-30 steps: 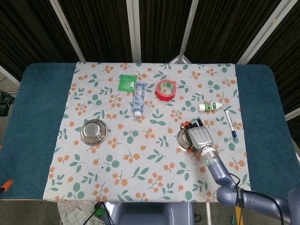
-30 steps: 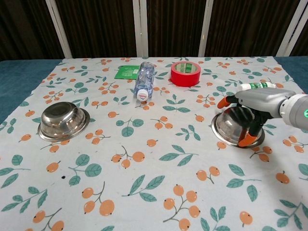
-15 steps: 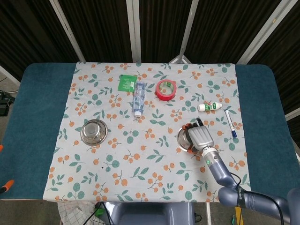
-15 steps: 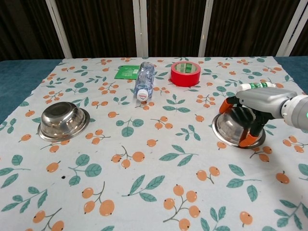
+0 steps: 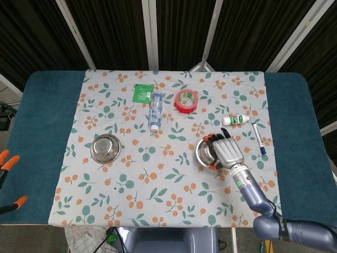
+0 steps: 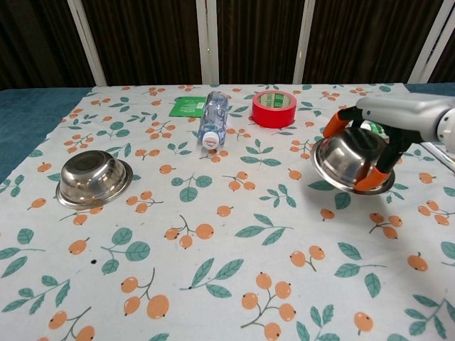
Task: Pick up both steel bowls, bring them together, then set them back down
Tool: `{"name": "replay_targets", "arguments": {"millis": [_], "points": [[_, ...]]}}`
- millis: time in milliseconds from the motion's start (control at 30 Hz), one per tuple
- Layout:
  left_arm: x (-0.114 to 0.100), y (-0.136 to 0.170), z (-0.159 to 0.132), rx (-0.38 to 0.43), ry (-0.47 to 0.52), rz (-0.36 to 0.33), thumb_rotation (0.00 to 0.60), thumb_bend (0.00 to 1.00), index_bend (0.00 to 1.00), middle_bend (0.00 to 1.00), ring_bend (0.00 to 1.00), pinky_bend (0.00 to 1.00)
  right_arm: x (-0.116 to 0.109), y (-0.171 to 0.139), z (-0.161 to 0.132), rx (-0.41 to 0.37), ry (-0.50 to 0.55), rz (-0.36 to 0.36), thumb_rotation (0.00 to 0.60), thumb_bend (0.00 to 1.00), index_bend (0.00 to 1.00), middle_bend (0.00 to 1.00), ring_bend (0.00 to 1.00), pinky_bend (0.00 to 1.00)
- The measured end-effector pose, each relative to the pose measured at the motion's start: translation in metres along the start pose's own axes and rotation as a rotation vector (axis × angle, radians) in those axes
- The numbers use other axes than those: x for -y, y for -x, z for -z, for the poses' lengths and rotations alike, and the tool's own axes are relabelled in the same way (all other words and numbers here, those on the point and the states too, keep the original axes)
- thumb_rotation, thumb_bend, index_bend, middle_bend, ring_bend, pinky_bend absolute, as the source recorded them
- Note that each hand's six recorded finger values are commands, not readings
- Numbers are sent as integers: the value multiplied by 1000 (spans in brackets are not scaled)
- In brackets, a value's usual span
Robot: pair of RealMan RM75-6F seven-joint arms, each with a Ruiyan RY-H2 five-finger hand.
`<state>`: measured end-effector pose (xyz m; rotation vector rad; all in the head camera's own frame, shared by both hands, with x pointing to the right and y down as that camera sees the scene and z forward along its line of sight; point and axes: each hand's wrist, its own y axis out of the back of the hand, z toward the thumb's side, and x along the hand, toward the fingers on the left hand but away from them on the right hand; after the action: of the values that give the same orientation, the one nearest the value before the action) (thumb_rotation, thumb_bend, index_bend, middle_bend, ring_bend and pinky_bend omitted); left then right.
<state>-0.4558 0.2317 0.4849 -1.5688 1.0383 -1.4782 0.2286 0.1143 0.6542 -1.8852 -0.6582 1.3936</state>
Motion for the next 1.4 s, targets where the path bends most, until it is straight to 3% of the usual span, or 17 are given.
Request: {"name": "replay_targets", "arguments": {"millis": [400, 700, 1100, 1400], "points": [[15, -103, -47, 65, -42, 181, 600, 0, 150, 0, 0, 29, -40, -23, 18, 22, 40, 69, 600, 0, 386, 333, 383, 0], [64, -152, -76, 93, -42, 264, 600, 0, 150, 0, 0, 21, -67, -43, 37, 38, 86, 128, 600, 0, 386, 333, 383, 0], [121, -190, -88, 58, -74, 348, 600, 0, 150, 0, 0, 13, -78, -51, 49, 45, 100, 150, 600, 0, 386, 333, 383, 0], [157, -202, -109, 90, -58, 397, 600, 0, 150, 0, 0, 13, -81, -50, 55, 56, 82, 159, 600, 0, 386, 334, 382, 0]]}}
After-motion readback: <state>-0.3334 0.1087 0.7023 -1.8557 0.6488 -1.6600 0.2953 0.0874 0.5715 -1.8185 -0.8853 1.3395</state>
